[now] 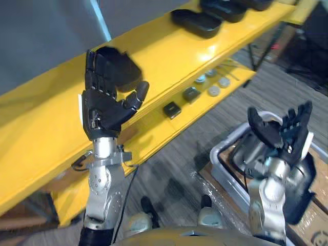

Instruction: Walk over and take three plastic housings, then place them on the shelf

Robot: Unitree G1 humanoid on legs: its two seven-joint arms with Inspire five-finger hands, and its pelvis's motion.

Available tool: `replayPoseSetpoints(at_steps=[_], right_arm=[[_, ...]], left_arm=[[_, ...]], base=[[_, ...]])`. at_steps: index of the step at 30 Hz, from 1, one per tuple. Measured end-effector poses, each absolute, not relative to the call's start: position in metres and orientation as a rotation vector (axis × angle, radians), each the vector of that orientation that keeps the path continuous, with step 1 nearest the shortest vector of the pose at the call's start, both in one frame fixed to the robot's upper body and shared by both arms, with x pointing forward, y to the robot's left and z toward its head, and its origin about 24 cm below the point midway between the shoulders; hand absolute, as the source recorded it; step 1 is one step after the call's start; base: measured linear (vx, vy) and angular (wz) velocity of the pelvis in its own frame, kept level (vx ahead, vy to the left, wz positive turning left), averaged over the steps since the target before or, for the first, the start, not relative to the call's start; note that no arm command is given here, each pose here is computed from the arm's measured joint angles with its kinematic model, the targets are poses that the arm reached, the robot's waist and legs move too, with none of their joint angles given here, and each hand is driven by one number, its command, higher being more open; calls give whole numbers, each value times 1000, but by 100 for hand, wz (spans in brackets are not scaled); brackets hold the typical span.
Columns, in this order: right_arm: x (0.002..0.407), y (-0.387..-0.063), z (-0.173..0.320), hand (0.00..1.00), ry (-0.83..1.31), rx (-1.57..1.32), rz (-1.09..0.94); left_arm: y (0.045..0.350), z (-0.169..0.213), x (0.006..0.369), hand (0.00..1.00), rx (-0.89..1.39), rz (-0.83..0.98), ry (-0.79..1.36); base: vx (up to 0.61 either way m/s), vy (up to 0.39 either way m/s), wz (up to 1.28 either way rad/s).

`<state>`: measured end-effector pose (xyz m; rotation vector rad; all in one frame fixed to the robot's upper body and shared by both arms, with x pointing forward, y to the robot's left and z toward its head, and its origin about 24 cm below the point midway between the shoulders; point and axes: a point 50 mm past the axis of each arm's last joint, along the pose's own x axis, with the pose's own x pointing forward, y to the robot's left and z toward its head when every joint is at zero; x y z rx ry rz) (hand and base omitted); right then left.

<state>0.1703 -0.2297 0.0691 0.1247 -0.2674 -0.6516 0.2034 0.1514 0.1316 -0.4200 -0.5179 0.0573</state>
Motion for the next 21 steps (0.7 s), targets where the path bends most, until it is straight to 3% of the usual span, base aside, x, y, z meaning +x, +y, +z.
replayPoseSetpoints(at_steps=[10, 15, 21], right_arm=[[117, -237, 36, 100, -68, 185, -602], [136, -224, 47, 100, -168, 252, -515], [196, -192, 74, 100, -305, 267, -165]], left_arm=[[118, 77, 204, 100, -468, -86, -210], [104, 77, 208, 100, -463, -158, -198], [104, 70, 206, 100, -478, -92, -153]], base=[[42, -52, -59], [-19, -42, -23], [-48, 43, -94]])
